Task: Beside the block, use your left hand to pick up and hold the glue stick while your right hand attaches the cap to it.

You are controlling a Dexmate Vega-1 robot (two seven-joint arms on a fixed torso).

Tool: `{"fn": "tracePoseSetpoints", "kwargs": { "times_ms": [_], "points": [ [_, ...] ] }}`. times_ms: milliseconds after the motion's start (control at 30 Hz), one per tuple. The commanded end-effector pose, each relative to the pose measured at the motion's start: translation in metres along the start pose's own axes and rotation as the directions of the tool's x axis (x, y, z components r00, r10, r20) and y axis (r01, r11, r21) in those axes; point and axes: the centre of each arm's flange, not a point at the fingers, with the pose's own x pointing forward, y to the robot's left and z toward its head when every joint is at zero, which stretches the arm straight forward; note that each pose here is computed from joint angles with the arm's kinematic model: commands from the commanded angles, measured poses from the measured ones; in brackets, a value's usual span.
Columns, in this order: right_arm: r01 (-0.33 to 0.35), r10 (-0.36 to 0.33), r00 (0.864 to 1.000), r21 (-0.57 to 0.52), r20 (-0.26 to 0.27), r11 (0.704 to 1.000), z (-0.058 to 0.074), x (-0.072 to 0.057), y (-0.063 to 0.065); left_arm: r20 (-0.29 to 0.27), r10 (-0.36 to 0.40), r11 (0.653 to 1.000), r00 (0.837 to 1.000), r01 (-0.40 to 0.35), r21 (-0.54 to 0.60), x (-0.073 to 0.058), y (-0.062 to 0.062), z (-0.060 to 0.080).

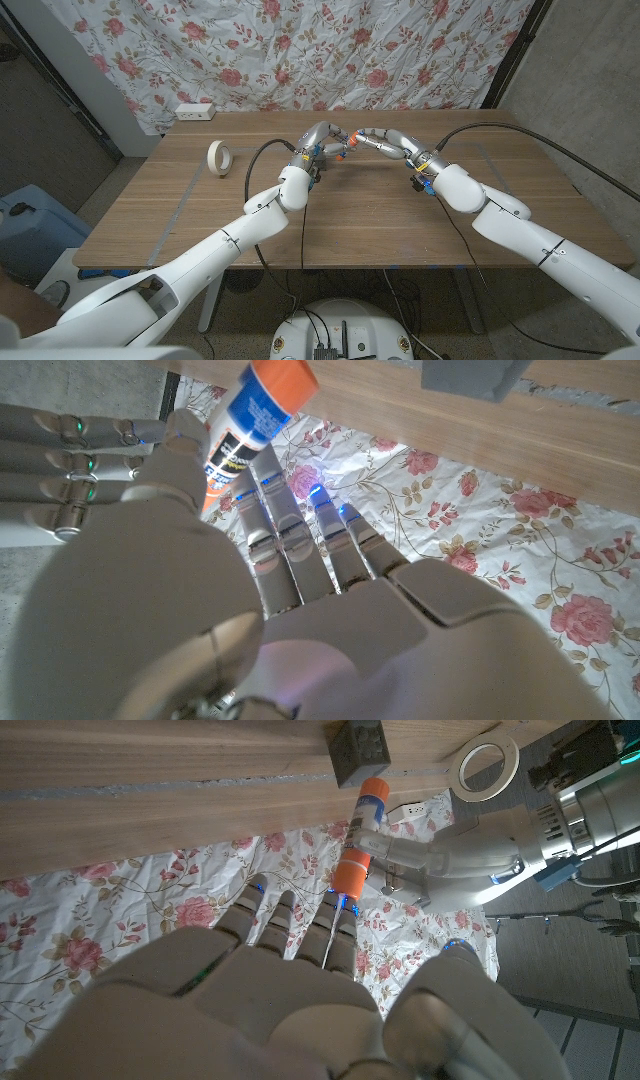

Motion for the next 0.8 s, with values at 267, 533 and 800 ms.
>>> {"fn": "tracePoseSetpoints", "kwargs": {
  "times_ms": [267, 533, 800],
  "points": [
    [-0.022, 0.022, 1.0, -0.013, -0.004, 1.0, -0.0007, 0.003, 0.0, 0.012, 0.016, 1.0, 1.0, -0.016, 0.006, 0.0041, 0.0008, 0.001],
    [-0.025, 0.025, 1.0, -0.01, -0.002, 1.0, -0.0009, 0.0036, 0.0007, 0.011, 0.017, 1.0, 1.0, -0.017, -0.001, 0.0046, 0.0009, 0.0008],
    [-0.025, 0.025, 1.0, -0.01, -0.004, 1.0, -0.0007, 0.0022, 0.0012, 0.004, 0.016, 1.0, 1.0, -0.016, -0.002, 0.004, 0.0006, 0.0001]
  ]
}}
